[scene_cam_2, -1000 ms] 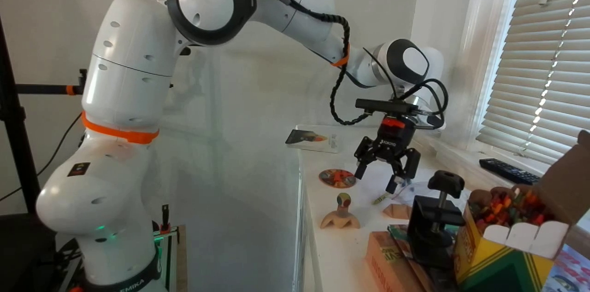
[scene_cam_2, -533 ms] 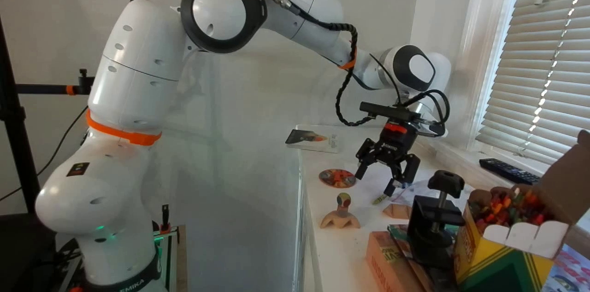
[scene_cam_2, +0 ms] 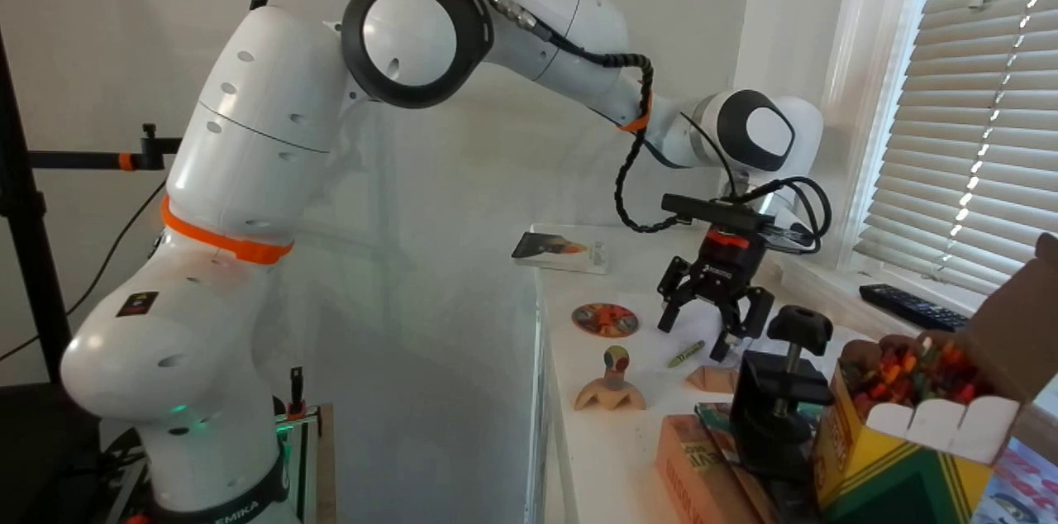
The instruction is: Pick up the crayon from the counter and write on the paper
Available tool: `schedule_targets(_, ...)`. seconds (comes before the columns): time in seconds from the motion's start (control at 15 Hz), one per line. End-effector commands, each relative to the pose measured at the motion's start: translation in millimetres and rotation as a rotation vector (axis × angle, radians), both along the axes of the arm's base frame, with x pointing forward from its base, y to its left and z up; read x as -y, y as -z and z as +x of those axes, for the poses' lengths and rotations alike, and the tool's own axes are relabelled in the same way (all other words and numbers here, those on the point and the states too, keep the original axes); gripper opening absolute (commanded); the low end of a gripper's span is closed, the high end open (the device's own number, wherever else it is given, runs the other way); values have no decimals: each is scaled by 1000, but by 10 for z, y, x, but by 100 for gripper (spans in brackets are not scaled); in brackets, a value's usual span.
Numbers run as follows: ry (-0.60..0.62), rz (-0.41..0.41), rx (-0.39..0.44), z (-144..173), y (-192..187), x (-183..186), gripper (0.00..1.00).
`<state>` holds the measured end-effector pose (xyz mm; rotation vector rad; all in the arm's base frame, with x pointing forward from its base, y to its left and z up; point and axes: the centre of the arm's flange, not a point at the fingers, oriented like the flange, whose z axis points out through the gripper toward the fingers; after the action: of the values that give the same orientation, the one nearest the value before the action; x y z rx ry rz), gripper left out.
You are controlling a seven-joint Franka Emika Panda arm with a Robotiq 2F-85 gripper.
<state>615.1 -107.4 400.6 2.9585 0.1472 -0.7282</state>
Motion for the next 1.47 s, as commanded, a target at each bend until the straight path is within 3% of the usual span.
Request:
schedule_targets(0.0,-12,29,10,99,36,76,62)
schedule_targets(0.13,-21,28,11,106,-23,65,48)
schedule_targets(0.33,-30,22,15,109,-64,50,43)
schedule_targets(0.47,-32,18,16,107,-73,55,47)
schedule_targets(0.6,-31,15,16,104,-75,65,43)
schedule_targets(0.8,-31,15,15,93,-84,73,19)
schedule_targets(0.87,-31,16,12,89,-85,75,18)
schedule_targets(1.07,-33,16,8,79,-78,72,0)
schedule_targets(1.4,-24,13,-1,56,-87,62,2)
